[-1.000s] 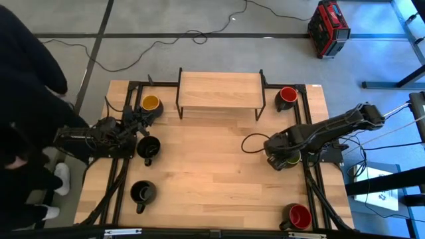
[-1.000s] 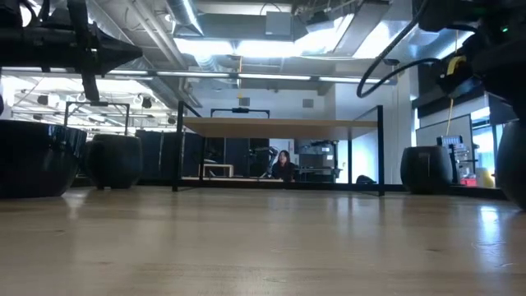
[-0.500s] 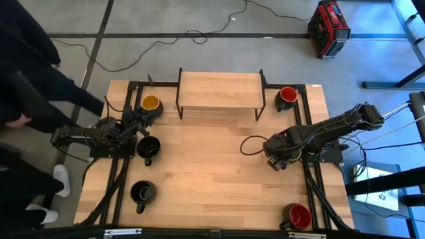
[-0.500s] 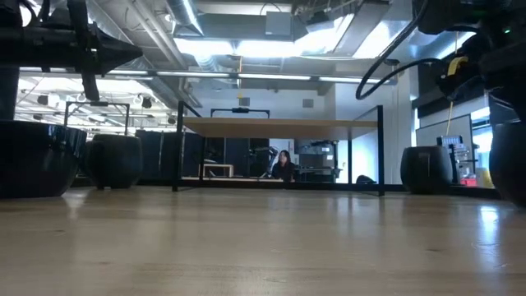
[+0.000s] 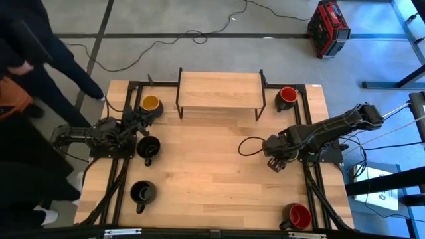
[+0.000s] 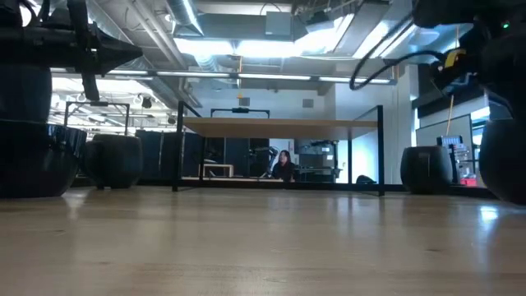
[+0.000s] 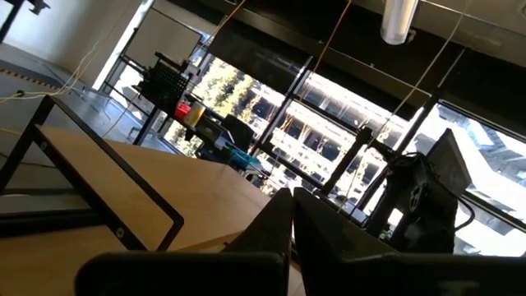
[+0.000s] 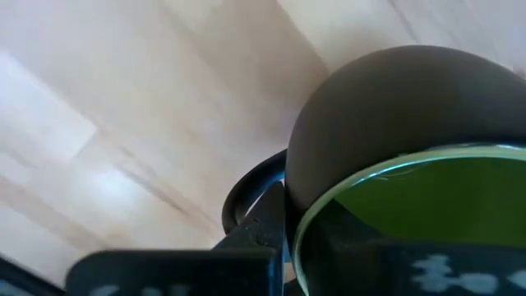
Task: Place coffee mugs
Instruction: Put the green mug on the shelf
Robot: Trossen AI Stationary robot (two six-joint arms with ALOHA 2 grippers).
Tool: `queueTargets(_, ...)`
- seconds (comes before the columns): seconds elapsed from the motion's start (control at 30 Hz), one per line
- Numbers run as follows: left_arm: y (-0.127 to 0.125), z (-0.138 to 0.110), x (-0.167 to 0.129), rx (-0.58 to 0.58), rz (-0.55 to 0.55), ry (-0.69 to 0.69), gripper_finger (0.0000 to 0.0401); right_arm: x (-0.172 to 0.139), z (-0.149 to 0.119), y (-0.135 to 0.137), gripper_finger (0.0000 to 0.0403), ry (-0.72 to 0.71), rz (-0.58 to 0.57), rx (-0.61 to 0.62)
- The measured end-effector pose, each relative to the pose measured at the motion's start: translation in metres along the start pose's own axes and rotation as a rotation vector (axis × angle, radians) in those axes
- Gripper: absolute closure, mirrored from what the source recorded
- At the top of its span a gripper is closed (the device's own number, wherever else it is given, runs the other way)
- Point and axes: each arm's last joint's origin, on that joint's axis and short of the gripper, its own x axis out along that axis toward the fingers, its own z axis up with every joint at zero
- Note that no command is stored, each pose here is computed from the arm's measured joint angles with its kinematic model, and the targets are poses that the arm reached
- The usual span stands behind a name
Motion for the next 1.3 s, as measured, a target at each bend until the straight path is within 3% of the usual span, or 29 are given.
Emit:
queueTargets(0.27, 0.000, 0.000, 0.000, 0.012, 0.006, -0.002, 0.0394, -0.015, 0.001, 0.007, 0.0398, -0.048, 0.068, -0.107)
queueTargets(0.6, 0.000, 0.000, 0.000, -0.001, 0.006, 0.001, 0.0394, -0.021, 0.017, 0.028, 0.0400, -0.254, 0.196, -0.436)
queueTargets(0.77, 0.000, -0.001, 0.000, -0.027, 0.006, 0.005, 0.0394, -0.014, 0.027, 0.040, 0.0400, -0.318, 0.194, -0.585)
queueTargets(0.97, 0.000, -0.003, 0.002, -0.017, 0.014, 0.021, 0.0394, -0.001, 0.041, 0.043, 0.0400, -0.257, 0.169, -0.620)
queueTargets(1.3, 0.001, -0.008, 0.004, -0.010, 0.028, 0.061, 0.0394, -0.013, 0.078, 0.047, 0.0401, -0.223, 0.192, -0.612)
